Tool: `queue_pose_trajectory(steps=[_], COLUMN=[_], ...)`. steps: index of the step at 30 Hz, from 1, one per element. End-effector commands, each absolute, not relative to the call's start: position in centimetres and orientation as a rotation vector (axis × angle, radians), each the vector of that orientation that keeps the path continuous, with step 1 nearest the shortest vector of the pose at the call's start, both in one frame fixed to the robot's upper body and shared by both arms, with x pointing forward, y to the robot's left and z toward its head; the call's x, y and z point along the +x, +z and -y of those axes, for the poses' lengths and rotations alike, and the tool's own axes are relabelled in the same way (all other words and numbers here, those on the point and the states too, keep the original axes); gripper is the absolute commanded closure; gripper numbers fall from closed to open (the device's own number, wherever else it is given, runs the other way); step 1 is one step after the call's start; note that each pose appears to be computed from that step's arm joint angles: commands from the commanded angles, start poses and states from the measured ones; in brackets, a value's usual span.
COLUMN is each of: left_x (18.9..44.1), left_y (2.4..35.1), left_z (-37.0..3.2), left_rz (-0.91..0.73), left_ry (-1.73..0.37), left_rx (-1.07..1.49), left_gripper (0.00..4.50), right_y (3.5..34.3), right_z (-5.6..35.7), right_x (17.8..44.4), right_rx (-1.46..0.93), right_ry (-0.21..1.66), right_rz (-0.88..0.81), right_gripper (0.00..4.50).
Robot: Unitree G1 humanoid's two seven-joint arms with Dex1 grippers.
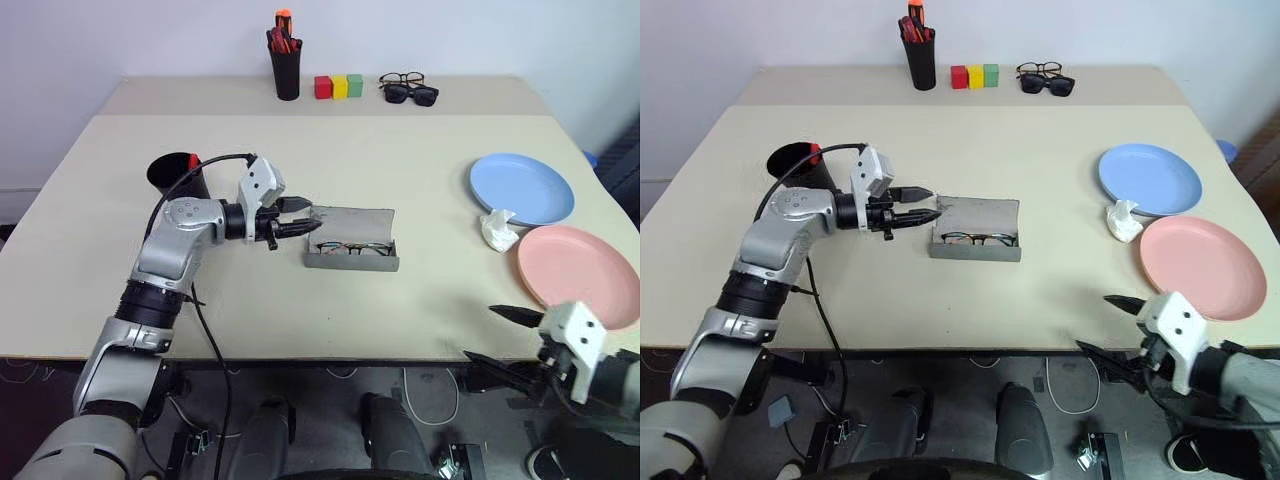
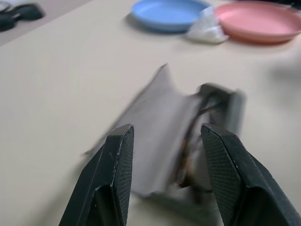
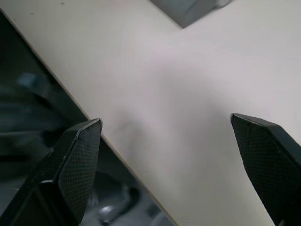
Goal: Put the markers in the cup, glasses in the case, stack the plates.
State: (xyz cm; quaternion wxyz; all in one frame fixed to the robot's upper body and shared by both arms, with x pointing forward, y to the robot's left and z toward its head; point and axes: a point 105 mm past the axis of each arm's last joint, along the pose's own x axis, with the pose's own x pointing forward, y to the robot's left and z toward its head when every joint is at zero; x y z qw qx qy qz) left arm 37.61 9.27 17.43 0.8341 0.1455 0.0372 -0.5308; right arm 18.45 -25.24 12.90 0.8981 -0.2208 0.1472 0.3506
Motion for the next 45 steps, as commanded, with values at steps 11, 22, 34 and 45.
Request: queue_pose_trajectory(steps=[11, 22, 34, 45], left_x=[40.1, 43.3, 45.3, 43.0], left_y=[18.7, 19.3, 18.3, 16.4], left_z=[-8.7, -3.3, -2.0, 0.1], left_rz=[-0.099, -0.105, -0.105, -0.205], left_ry=[-1.212, -1.121, -0.902, -1.128], left_rx=[0.401, 0.738, 1.166, 1.049], left_gripper=[2.78, 4.44, 4.44, 4.44], right_y=[17.3, 17.4, 16.9, 16.8], right_z=[27.0, 25.6, 24.3, 23.9], right_x=[15.8, 15.9, 17.1, 18.0], right_rx=[-0.536, -0.487, -0.441, -0.428], right_ry=[0.581, 0.565, 0.613, 0.618], right_rz=[-0.222, -0.182, -0.157, -0.135], right_gripper=[0.04, 0.04, 0.04, 0.04])
